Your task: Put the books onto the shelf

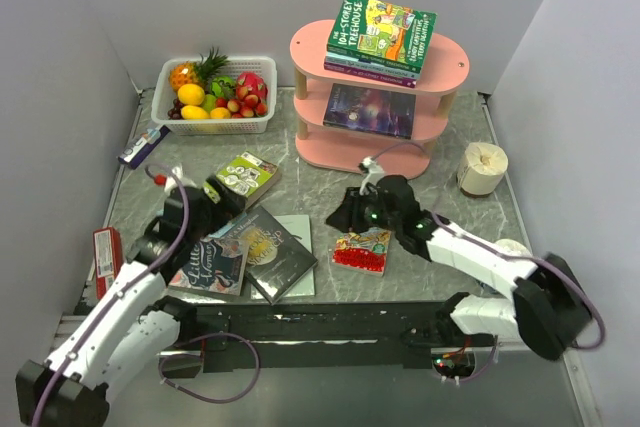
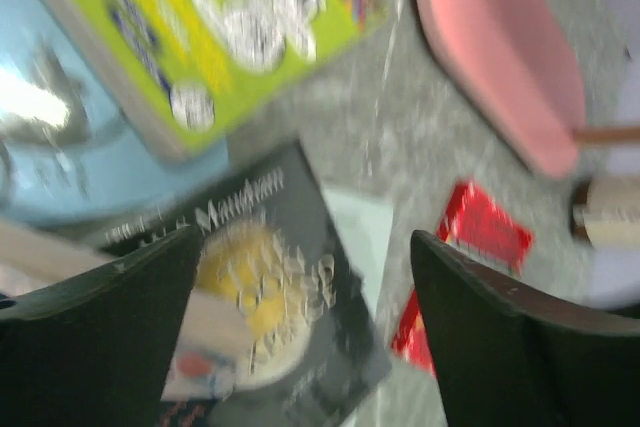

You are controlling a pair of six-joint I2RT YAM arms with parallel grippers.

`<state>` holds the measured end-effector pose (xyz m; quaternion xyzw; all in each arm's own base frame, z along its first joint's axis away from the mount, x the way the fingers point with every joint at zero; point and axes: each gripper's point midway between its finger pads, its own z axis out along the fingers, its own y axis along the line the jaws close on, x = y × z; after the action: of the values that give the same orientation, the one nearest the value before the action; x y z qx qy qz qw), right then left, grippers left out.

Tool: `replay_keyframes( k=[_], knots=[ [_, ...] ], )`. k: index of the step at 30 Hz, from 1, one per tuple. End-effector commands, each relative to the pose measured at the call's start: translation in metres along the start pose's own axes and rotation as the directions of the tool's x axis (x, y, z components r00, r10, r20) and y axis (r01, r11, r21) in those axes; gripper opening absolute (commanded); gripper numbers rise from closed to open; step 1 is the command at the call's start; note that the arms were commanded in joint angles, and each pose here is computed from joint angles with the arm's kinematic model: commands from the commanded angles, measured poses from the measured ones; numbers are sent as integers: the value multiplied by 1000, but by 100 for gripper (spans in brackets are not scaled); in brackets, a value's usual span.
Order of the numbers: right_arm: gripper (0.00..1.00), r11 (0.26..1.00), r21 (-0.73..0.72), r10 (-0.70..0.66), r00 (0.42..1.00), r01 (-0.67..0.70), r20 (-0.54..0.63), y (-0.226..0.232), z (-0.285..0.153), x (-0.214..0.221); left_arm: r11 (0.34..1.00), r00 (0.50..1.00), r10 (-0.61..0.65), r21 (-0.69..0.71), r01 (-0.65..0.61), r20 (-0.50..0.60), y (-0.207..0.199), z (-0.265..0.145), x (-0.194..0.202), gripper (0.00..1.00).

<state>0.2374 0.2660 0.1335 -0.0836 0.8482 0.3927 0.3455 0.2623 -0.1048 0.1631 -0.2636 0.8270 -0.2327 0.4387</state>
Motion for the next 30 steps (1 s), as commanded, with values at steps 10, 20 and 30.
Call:
replay_keyframes(
  k=[10,20,30],
  knots=[
    [69,942,-270,101,934,-201,-342,29,28,74,944,954,-10,312,108,-299,-17,-26,81,40],
    [69,937,-259,102,893,-234,-438,28,28,111,990,897,-122,10,140,-425,43,4,132,10],
    [69,953,-187,126,873,-239,-471,14,38,129,979,878,-199,-130,158,-436,93,13,166,4]
  ],
)
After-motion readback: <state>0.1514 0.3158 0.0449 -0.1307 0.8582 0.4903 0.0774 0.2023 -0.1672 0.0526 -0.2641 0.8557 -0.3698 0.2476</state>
